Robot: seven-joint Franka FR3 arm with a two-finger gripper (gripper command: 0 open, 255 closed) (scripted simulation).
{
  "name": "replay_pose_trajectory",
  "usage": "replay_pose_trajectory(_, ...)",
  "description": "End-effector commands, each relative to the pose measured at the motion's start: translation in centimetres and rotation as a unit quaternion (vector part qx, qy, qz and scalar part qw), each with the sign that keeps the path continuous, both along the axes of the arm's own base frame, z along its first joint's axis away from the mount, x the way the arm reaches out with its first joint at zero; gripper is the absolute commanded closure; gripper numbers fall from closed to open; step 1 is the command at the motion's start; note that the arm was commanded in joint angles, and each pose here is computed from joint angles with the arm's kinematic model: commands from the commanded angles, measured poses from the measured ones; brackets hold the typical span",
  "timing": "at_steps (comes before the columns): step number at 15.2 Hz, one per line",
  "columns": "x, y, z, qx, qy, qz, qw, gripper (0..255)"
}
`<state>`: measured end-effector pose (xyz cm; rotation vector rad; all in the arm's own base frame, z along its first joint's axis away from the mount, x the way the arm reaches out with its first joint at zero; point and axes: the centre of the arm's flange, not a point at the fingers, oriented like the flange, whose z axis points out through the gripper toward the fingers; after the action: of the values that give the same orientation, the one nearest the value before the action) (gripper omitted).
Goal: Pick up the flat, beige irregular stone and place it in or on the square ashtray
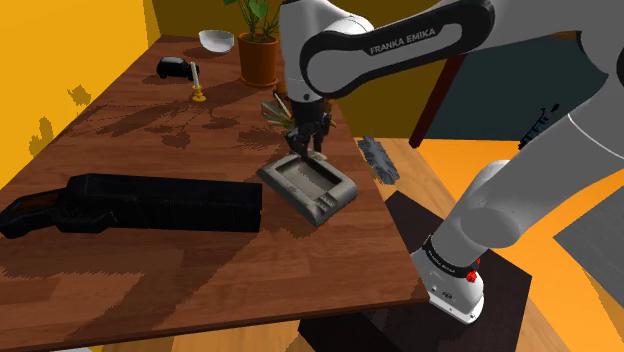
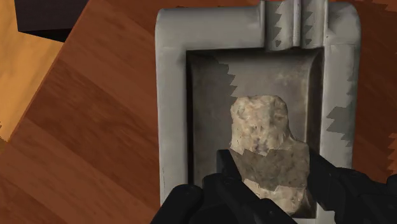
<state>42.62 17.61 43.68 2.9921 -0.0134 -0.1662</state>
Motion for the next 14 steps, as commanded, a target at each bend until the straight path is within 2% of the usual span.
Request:
replay_pose_trajectory(1, 0.0, 0.0, -1.2, 0.0, 0.0, 0.0, 1.0, 255)
replay_pose_trajectory(10, 0.0, 0.0, -6.0, 0.0, 0.0, 0.0, 1.0, 255)
replay_pose_trajectory(14, 0.0, 0.0, -6.1, 0.0, 0.0, 0.0, 1.0, 255)
